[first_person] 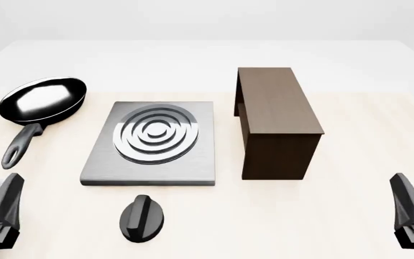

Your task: Turn on the stove.

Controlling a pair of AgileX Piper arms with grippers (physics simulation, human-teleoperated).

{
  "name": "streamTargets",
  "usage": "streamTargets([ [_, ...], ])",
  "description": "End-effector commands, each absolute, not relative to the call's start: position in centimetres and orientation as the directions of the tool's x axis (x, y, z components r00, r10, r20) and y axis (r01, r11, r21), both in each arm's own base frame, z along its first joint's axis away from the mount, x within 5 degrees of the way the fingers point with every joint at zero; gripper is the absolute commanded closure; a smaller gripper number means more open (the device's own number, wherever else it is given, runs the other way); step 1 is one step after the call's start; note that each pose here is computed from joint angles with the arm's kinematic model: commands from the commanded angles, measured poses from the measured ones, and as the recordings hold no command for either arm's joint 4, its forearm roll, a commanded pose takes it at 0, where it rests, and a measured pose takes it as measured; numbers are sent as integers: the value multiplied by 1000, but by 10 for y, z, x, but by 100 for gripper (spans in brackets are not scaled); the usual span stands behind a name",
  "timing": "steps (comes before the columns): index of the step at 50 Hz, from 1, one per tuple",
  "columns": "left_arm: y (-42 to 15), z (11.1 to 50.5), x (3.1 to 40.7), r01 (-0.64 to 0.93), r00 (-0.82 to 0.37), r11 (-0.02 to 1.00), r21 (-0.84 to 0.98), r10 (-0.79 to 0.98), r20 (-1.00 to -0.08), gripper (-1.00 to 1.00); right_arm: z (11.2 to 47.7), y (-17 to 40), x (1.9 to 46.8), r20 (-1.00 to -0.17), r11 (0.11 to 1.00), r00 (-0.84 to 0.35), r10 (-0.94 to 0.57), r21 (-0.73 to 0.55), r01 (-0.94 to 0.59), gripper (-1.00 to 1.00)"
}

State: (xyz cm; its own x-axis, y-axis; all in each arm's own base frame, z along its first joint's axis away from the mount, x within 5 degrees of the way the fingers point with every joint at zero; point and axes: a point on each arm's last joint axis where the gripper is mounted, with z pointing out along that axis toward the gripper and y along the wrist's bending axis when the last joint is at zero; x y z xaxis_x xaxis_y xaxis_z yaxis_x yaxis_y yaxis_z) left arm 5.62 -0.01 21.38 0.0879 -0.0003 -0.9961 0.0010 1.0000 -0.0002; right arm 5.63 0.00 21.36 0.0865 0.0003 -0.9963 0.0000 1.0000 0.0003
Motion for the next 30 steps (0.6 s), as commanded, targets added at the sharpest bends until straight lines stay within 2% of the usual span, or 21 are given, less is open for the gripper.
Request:
streamTargets([
  [1, 0, 215, 56, 2, 86, 1000, -8, -8, -996, -100, 214, 0, 57, -996, 1000, 85, 1, 1, 0, -100],
  [12, 0, 217, 56, 2, 88, 1000, 3, 3, -996, -100, 214, 0, 57, -997, 1000, 83, 6, 6, 0, -100],
  [14, 0, 224, 54, -1, 123, 998, 62, 62, -991, -100, 214, 0, 57, -997, 1000, 82, 7, 7, 0, -100],
  [22, -2, 273, 40, 34, 173, 999, 41, 34, -984, -100, 214, 0, 57, -997, 1000, 82, 8, 8, 0, -100],
  [30, -2, 305, 35, 42, 149, 999, 22, 15, -989, -100, 214, 0, 57, -997, 1000, 81, 12, 12, 0, -100],
])
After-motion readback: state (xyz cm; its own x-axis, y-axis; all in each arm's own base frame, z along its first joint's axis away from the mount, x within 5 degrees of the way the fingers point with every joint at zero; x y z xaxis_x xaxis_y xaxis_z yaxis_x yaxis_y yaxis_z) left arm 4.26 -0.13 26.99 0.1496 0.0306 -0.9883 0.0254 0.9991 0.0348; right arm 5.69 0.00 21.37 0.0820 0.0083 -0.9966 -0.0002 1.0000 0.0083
